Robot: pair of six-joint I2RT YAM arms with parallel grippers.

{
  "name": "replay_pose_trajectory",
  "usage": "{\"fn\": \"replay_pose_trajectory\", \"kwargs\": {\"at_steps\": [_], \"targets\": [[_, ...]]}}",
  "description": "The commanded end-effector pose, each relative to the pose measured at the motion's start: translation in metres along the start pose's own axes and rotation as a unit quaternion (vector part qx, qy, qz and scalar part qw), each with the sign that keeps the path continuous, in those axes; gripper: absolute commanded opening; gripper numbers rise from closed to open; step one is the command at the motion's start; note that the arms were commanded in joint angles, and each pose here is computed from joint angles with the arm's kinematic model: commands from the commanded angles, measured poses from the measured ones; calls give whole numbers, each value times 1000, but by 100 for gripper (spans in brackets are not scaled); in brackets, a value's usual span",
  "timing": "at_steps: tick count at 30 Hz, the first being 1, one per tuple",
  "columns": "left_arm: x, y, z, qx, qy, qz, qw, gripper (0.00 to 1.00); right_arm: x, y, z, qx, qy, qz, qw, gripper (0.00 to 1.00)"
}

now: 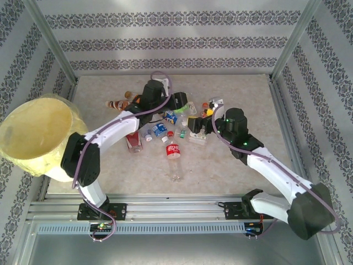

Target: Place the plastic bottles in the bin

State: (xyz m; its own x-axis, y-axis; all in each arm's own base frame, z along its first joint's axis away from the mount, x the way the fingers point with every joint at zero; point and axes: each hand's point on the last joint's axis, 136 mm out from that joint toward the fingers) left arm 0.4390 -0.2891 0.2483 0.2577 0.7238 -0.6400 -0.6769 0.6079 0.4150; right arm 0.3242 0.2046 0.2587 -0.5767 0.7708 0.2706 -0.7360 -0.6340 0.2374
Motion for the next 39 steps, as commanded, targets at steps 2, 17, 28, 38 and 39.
{"fn": "replay_pose_trajectory", "kwargs": {"at_steps": [2, 17, 28, 38, 39], "targets": [[18, 64, 47, -66, -60, 110, 990, 57, -38, 18, 22, -47, 12, -115, 992, 98], [41, 291, 134, -171, -235, 457, 841, 57, -92, 17, 32, -72, -59, -226, 970, 98], [94, 422, 128, -201, -119, 568, 789, 55, -101, 9, 44, -85, -78, -229, 967, 98], [164, 449, 101, -175, 16, 572, 801, 53, -99, 9, 45, -86, -86, -218, 968, 98], [172, 451, 99, -178, 34, 567, 803, 54, -99, 10, 45, -86, -85, -219, 968, 98]]}}
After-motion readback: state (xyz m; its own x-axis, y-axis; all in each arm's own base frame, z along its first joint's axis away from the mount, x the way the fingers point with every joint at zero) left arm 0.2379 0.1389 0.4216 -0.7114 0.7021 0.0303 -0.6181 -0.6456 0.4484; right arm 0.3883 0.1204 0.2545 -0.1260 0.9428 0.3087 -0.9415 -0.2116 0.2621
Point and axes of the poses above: each hand's point on the last joint's axis, 136 mm out from that joint toward the fingers, its own y axis back along the fingers, its own x axis along the line the jaws close on, z = x × y, and after that the axes turned 3 degrees about y, right-handed
